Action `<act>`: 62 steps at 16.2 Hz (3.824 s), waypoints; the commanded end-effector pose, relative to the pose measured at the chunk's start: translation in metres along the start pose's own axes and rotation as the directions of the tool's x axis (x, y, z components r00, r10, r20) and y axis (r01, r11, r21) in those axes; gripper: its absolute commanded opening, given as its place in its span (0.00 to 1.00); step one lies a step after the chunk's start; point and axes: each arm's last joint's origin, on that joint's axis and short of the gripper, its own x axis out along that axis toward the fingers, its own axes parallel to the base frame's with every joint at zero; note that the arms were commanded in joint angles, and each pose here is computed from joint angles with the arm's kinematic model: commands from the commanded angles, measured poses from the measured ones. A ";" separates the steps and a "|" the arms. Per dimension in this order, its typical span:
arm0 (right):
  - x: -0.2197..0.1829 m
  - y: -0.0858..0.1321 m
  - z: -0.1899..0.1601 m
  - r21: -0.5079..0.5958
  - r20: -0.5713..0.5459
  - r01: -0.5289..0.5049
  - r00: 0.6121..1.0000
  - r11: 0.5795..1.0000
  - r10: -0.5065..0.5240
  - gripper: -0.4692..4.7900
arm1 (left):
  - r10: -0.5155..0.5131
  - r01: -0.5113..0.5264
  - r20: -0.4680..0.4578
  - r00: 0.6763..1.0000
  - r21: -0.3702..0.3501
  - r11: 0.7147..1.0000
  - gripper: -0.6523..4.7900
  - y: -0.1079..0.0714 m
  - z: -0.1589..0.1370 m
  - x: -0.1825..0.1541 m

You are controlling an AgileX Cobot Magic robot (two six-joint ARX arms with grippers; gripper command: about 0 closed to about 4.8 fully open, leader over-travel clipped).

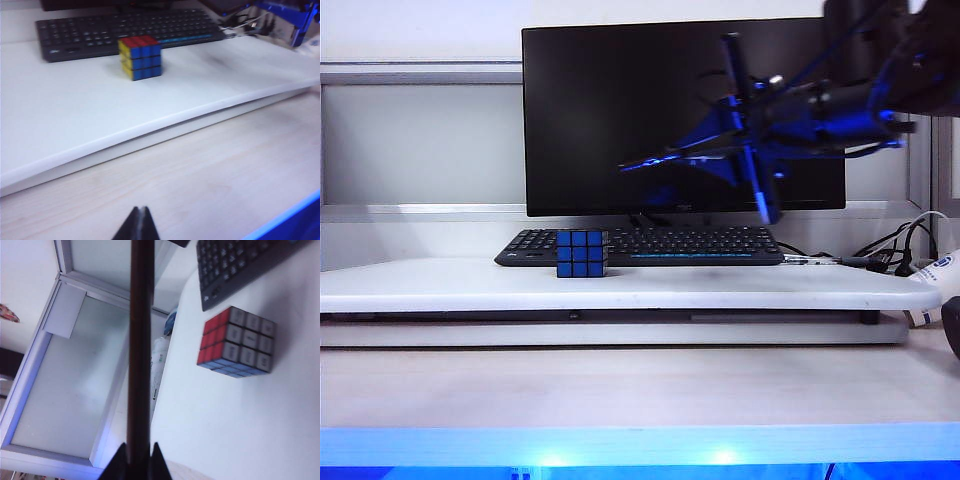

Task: Put the phone on top of the Rubik's Cube.

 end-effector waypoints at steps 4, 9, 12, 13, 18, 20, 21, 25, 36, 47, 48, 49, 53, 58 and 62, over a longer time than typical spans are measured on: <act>0.034 0.006 -0.002 -0.031 -0.022 -0.038 0.999 0.999 0.037 0.07 | 0.058 -0.058 -0.022 0.998 -0.010 0.998 0.11 0.002 -0.002 0.000; 0.061 -0.001 -0.001 -0.020 -0.050 -0.033 0.998 0.999 0.032 0.07 | 0.105 -0.106 -0.027 0.994 -0.010 0.994 0.11 0.003 -0.002 0.000; 0.075 -0.002 0.002 -0.019 -0.057 -0.037 0.998 0.999 0.035 0.07 | 0.141 -0.141 -0.033 0.990 -0.010 0.990 0.11 0.004 -0.003 0.000; 0.079 -0.003 0.001 -0.018 -0.058 -0.036 0.998 0.999 0.034 0.07 | 0.148 -0.149 -0.034 0.988 -0.010 0.989 0.11 0.004 -0.003 0.000; 0.089 -0.017 -0.003 0.022 -0.065 0.003 0.998 1.000 -0.002 0.07 | 0.186 -0.186 -0.038 0.982 -0.009 0.983 0.11 0.005 -0.003 -0.001; 0.090 -0.024 -0.005 0.028 -0.071 0.018 0.997 0.999 -0.016 0.07 | 0.202 -0.203 -0.040 0.979 -0.009 0.979 0.11 0.006 -0.003 -0.001; 0.091 -0.026 -0.006 0.031 -0.070 0.023 0.997 0.999 -0.021 0.07 | 0.208 -0.208 -0.040 0.977 -0.008 0.978 0.11 0.006 -0.003 -0.001; 0.092 -0.030 -0.008 0.035 -0.071 0.033 0.997 0.999 -0.030 0.07 | 0.208 -0.209 -0.041 0.977 -0.008 0.978 0.11 0.006 -0.003 -0.001; 0.098 -0.020 0.001 0.020 -0.022 0.021 1.000 1.000 -0.020 0.07 | 0.208 -0.209 -0.041 0.977 -0.008 0.978 0.11 0.006 -0.004 -0.001; 0.107 -0.025 -0.001 0.044 -0.048 0.053 0.998 0.998 -0.050 0.07 | 0.219 -0.219 -0.042 0.975 -0.008 0.976 0.11 0.006 -0.004 -0.001; 0.107 -0.025 -0.002 0.045 -0.048 0.055 0.997 0.997 -0.053 0.07 | 0.227 -0.227 -0.043 0.973 -0.007 0.974 0.11 0.007 -0.004 -0.001; 0.107 -0.025 -0.002 0.045 -0.049 0.055 0.997 0.997 -0.053 0.07 | 0.228 -0.228 -0.044 0.973 -0.007 0.974 0.11 0.007 -0.004 -0.001; 0.107 -0.025 -0.002 0.046 -0.048 0.055 0.997 0.997 -0.053 0.13 | 0.234 -0.234 -0.044 0.971 -0.007 0.972 0.11 0.007 -0.004 -0.001; 0.107 -0.025 -0.002 0.089 -0.050 0.056 0.997 0.994 -0.052 0.29 | 0.248 -0.249 -0.046 0.968 -0.005 0.969 0.11 0.007 -0.004 -0.001; 0.107 -0.026 -0.002 0.092 -0.053 0.061 0.997 0.994 -0.057 0.32 | 0.251 -0.252 -0.046 0.967 -0.003 0.968 0.11 0.007 -0.004 -0.001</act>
